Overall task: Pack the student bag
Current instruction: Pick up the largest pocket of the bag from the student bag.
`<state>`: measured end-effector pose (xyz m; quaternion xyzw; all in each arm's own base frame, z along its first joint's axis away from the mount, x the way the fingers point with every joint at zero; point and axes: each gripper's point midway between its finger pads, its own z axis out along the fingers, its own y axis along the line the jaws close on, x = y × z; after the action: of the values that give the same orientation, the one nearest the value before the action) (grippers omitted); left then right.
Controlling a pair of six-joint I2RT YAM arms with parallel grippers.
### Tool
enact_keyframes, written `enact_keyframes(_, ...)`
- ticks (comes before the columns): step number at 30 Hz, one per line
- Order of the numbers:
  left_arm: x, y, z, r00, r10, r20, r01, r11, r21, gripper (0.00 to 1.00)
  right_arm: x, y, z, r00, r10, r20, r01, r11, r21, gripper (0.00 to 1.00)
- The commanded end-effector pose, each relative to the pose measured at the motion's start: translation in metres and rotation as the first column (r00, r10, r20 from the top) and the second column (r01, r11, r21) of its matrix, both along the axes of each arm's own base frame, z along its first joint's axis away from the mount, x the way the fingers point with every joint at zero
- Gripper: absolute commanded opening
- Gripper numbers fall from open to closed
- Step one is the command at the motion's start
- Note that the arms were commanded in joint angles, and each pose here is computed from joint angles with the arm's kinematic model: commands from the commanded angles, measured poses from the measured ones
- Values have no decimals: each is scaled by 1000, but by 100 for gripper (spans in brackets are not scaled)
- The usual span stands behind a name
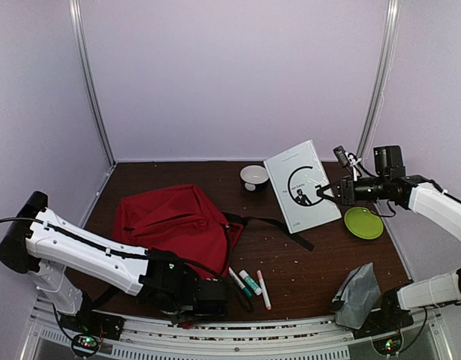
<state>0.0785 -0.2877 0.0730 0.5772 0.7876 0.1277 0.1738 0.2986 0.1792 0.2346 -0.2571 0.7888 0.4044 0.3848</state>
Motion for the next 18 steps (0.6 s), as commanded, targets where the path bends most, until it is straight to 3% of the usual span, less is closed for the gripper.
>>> enact_keyframes(1,18,14,4,996,63,57,-64,998,11,51,-4,8,34,986,56,160,-63,997,41,5)
enact_keyframes(10,20,18,-9,998,52,21,-53,998,17,46,2,9,32,990,52,135,-58,997,43,5)
enact_keyframes(13,24,17,-5,998,55,30,-56,998,17,37,2,8,31,990,49,135,-55,998,37,5)
enact_keyframes(18,36,14,20,994,87,58,-85,996,-42,12,-1,8,32,988,50,149,-54,998,29,5)
